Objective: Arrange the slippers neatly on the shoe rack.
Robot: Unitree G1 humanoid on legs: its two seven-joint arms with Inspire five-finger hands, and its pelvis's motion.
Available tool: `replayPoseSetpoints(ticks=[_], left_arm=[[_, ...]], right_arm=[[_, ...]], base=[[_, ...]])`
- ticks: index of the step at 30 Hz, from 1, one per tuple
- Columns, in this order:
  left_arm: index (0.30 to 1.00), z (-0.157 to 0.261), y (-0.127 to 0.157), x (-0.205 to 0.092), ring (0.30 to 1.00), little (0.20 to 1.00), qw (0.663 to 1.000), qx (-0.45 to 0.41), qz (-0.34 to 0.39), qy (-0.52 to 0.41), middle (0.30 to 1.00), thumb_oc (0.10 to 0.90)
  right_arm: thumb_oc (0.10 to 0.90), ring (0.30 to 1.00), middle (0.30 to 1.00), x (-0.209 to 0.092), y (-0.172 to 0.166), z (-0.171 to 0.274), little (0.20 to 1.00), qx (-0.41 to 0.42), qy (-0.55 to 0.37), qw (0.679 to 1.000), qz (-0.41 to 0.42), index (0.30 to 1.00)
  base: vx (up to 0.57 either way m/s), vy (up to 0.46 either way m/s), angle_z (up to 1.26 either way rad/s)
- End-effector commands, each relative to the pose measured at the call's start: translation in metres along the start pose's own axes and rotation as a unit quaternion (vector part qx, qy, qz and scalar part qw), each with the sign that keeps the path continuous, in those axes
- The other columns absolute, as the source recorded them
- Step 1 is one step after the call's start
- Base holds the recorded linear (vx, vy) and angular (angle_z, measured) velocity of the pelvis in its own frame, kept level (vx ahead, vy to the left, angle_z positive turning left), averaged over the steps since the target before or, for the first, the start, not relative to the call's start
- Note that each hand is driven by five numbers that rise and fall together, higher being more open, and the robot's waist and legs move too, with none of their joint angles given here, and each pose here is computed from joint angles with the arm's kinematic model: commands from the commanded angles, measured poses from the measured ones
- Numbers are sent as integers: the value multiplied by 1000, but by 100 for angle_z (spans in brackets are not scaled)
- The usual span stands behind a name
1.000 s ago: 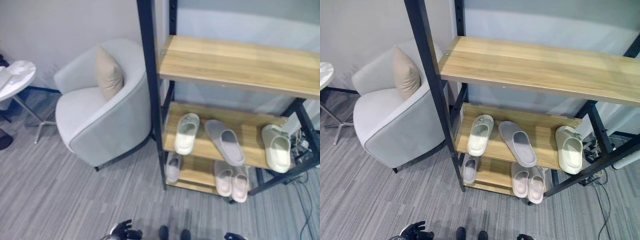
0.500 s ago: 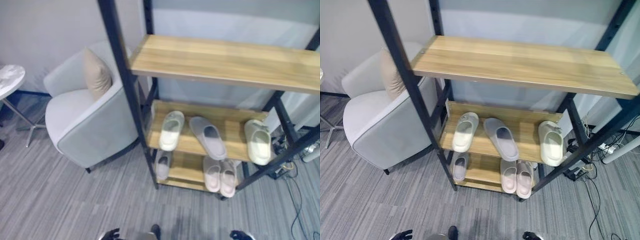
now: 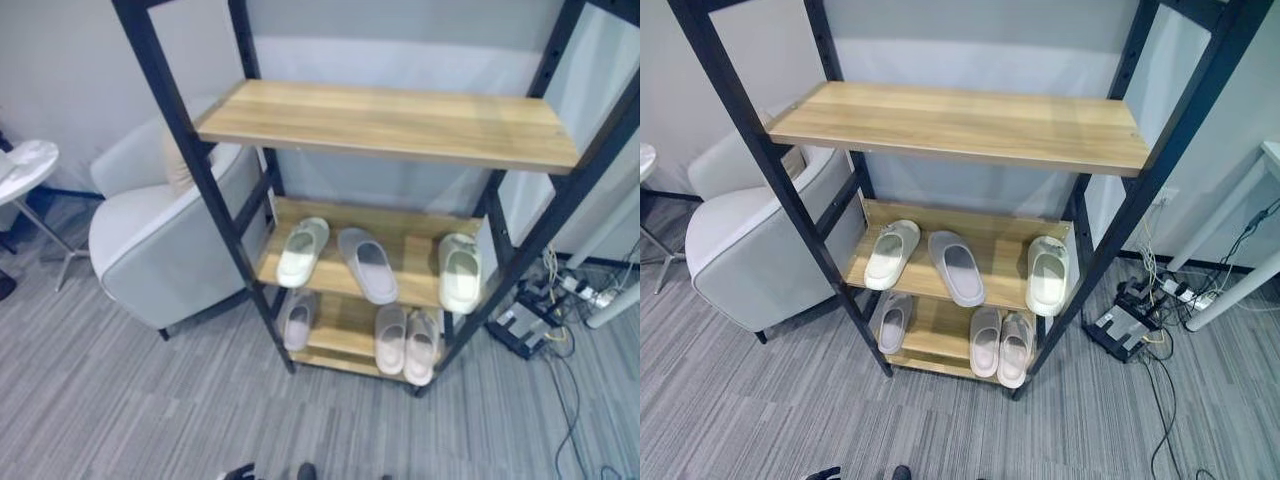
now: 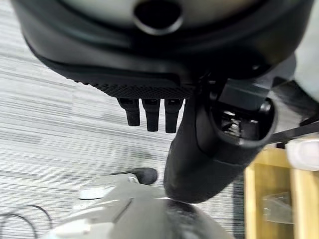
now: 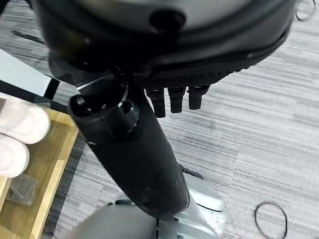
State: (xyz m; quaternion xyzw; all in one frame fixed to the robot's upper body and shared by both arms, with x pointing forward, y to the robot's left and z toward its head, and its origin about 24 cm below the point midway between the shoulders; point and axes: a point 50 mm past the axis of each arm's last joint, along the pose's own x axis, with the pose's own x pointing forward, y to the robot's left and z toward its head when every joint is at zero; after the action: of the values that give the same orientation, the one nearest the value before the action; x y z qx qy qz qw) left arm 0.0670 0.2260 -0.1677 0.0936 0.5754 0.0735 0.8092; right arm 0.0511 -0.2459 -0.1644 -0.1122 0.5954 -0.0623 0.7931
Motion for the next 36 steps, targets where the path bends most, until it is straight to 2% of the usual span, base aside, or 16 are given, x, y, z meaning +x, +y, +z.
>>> replayPoseSetpoints(ticks=[1, 8, 9, 15, 16, 18, 24, 28, 32, 36], left_arm=[[900, 16, -10, 3, 900, 900, 999, 21, -21, -15, 900, 800], [900, 18, -9, 3, 900, 900, 999, 26, -23, -23, 900, 800], [900, 74, -13, 6, 900, 900, 985, 136, -41, -97, 900, 800], [900, 70, -11, 6, 900, 900, 981, 166, -42, -92, 900, 800], [900, 71, -15, 6, 900, 900, 973, 205, -49, -97, 900, 800], [900, 70, -27, 5, 900, 900, 966, 224, -72, -106, 900, 800], [900, 80, -31, 4, 900, 900, 975, 175, -58, -126, 900, 800], [900, 62, -20, 6, 900, 900, 984, 151, -39, -89, 900, 800], [900, 43, -6, 6, 900, 900, 987, 151, -23, -49, 900, 800], [900, 49, 4, 7, 900, 900, 987, 152, -8, -56, 900, 800]], right_arm=[[800, 900, 900, 4, -3, 35, 900, 46, -60, 997, 1, 900], [800, 900, 900, 3, -1, 27, 900, 67, -45, 997, 1, 900], [800, 900, 900, 4, -8, 15, 900, 170, 9, 985, 14, 900], [800, 900, 900, 6, -8, 30, 900, 139, -18, 990, 16, 900], [800, 900, 900, 6, -9, 39, 900, 149, -40, 988, 16, 900], [800, 900, 900, 6, -12, 40, 900, 140, -46, 989, 12, 900], [800, 900, 900, 5, -21, 41, 900, 163, -54, 985, -15, 900], [800, 900, 900, 5, -18, 58, 900, 159, -89, 983, -1, 900], [800, 900, 900, 5, -15, 56, 900, 176, -87, 980, 12, 900], [800, 900, 900, 5, -12, 63, 900, 169, -100, 980, 21, 900]], base=[[58, 27, -3], [78, 76, 1], [78, 139, 0], [103, 33, -40], [113, -57, 6], [116, -58, 27], [73, 8, 23], [202, 142, 8], [274, 258, -33], [155, 209, -29]])
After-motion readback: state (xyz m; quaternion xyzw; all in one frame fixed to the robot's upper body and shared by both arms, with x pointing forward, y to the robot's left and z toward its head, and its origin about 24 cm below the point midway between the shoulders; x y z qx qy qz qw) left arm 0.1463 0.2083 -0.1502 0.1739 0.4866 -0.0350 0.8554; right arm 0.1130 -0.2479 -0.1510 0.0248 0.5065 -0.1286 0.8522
